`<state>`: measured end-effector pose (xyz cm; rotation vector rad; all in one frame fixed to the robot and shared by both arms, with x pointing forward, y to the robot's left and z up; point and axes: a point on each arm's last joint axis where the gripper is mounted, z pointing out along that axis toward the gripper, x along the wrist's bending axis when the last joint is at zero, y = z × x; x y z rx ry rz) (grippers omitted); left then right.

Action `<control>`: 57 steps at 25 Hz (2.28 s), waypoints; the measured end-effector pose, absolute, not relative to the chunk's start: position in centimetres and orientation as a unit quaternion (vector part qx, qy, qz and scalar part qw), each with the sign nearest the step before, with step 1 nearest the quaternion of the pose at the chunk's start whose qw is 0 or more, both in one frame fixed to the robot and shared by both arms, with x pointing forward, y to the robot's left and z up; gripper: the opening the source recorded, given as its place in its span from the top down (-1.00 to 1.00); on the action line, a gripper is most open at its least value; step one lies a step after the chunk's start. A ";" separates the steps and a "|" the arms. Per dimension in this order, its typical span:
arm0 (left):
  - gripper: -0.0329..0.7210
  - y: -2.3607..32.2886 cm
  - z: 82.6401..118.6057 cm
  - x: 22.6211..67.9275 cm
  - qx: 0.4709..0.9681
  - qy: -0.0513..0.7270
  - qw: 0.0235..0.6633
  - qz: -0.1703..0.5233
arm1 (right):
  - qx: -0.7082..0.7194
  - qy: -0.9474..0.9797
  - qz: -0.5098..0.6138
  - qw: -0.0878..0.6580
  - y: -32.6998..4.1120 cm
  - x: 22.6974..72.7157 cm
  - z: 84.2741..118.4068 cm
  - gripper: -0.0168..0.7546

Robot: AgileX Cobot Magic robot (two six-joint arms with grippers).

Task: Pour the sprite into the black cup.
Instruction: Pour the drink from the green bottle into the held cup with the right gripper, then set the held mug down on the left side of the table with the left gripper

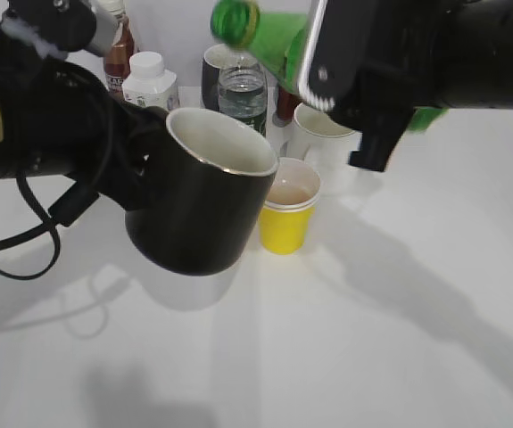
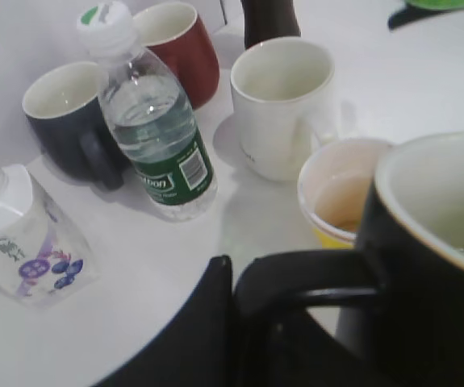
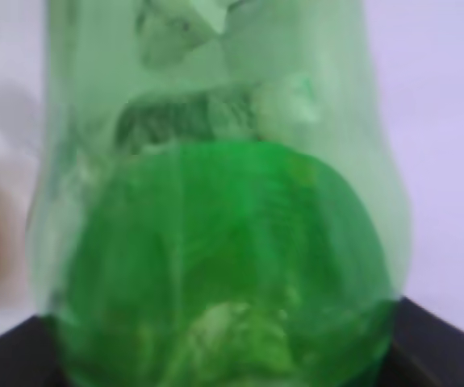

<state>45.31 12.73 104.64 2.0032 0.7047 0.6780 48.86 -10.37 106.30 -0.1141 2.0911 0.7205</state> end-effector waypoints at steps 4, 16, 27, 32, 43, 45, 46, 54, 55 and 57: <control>0.81 13.1 104.8 45.7 0.789 0.282 0.467 0.283 | 0.093 0.837 0.381 0.382 -10.3 48.6 105.8 -0.14; 0.81 22.2 98.9 47.6 0.611 0.418 0.555 0.380 | 0.383 0.675 0.541 0.323 -18.2 49.7 101.8 -0.14; 0.81 24.1 91.0 51.1 0.615 0.460 0.501 0.398 | 0.372 0.675 0.549 0.323 -19.1 48.4 100.0 -0.14; 0.82 24.1 89.8 51.9 0.609 0.469 0.503 0.396 | 0.371 0.673 0.552 0.323 -19.1 48.4 100.1 -0.14; 0.52 23.9 89.6 51.4 0.619 0.457 0.508 0.388 | 0.372 0.673 0.552 0.323 -19.1 48.4 100.1 -0.14; 0.46 23.9 89.4 51.1 0.620 0.458 0.506 0.386 | 0.372 0.673 0.552 0.323 -19.1 48.4 100.1 -0.14; 0.44 24.0 89.3 50.9 0.622 0.460 0.504 0.385 | 0.372 0.673 0.552 0.323 -19.1 48.4 100.1 -0.14; 0.34 24.6 89.5 49.3 0.618 0.474 0.494 0.386 | 0.401 0.652 0.556 0.324 -19.4 48.7 100.2 -0.14; 0.32 24.7 89.6 49.0 0.616 0.477 0.493 0.387 | 0.408 0.648 0.553 0.328 -19.6 48.8 100.1 -0.14; 0.31 24.8 90.1 48.5 0.613 0.476 0.496 0.391 | 0.419 0.640 0.546 0.341 -19.8 49.2 99.7 -0.14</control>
